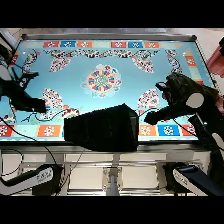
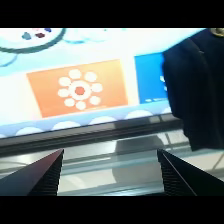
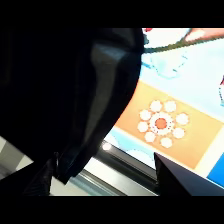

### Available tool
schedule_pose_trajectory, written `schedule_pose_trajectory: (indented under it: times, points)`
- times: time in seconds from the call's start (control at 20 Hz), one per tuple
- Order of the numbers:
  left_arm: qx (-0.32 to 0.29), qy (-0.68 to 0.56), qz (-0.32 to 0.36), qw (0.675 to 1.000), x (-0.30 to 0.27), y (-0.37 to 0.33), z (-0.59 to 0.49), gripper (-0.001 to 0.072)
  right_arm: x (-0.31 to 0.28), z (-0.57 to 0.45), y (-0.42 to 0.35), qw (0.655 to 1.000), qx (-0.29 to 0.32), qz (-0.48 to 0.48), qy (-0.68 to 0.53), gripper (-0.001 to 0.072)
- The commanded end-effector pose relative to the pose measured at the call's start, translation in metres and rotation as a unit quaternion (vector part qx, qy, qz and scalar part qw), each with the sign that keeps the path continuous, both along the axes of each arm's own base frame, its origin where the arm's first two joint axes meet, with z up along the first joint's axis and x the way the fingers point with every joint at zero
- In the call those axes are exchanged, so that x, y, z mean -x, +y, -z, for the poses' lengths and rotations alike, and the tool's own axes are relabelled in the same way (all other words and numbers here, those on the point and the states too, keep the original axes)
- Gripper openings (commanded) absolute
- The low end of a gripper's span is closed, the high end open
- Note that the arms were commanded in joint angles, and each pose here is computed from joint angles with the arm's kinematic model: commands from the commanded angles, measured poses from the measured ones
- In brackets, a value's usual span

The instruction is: Fold the clothes and pants, and hang the long-sleeved shirts on hangers.

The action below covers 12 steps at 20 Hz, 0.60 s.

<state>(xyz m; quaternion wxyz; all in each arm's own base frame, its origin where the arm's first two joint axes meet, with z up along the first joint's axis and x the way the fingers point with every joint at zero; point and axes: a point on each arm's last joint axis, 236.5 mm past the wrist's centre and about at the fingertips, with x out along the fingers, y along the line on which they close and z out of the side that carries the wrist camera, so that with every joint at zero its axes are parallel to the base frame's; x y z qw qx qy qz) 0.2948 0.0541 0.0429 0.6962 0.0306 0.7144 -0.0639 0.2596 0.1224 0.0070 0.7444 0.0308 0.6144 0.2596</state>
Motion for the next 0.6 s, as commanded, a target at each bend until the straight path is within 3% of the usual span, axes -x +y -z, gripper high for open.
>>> schedule_pose_trajectory:
  times: [0.0,0.25,0.55]
  points:
    - [0.002,0.013,-0.059,0.998,0.011,0.023,0.022,0.0669,0.002,0.052,-0.004,0.998,-0.023,0.029,0.051,0.0688]
    - [0.012,0.085,-0.063,0.994,0.054,0.019,0.075,0.0669,0.007,0.083,0.025,0.988,-0.086,0.02,0.127,0.0686]
    - [0.007,0.089,-0.063,0.994,0.059,0.021,0.084,0.0669,0.004,0.096,0.026,0.987,-0.088,0.021,0.133,0.0675]
